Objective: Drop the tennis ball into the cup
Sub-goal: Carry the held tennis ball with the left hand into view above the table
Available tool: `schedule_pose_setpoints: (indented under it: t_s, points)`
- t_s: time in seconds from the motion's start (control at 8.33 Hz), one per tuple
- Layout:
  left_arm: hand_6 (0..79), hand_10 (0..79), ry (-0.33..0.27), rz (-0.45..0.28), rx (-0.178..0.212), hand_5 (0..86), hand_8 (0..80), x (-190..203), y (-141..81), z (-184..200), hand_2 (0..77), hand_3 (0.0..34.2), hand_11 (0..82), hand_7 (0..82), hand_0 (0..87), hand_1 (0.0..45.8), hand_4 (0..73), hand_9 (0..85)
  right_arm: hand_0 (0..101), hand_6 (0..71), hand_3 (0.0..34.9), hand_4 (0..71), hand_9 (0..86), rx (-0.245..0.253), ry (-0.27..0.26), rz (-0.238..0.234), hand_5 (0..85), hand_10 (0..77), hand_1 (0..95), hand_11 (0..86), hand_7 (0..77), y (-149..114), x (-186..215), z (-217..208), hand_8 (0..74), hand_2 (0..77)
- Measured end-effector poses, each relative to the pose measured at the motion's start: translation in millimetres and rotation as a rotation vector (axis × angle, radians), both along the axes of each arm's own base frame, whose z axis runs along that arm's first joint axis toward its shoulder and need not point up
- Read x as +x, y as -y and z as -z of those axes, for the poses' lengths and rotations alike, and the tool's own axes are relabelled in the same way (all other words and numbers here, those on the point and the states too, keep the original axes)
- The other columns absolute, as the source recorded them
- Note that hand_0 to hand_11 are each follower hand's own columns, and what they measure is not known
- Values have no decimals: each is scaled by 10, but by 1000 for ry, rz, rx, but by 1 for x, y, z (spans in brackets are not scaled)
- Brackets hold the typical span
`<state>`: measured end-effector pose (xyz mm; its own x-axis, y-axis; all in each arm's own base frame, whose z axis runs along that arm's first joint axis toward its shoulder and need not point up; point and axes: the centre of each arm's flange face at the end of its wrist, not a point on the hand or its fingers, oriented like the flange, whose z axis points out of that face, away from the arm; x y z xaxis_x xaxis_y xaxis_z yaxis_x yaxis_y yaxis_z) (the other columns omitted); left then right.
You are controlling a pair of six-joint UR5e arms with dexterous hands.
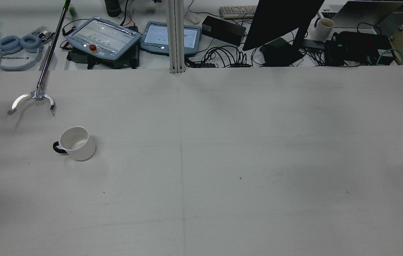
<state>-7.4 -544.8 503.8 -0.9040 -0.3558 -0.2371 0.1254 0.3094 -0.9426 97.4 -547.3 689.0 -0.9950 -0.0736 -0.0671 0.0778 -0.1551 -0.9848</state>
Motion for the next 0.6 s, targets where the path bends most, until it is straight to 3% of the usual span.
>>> schedule_pose_setpoints:
  t_s: [0.24,0.6]
  points:
    - [475,267,-3,-59,16,251,513,34,1,6,589,0,436,475,801,153,447,687,0,0,0,0,0,-1,0,1,0,0,5,5,0,0,-1,-1,0,5]
    - [485,267,-9,-146,33,245,502,87,3,17,589,0,415,475,801,158,436,704,0,0,0,0,0,-3,0,1,0,0,5,5,0,0,-1,-1,0,5]
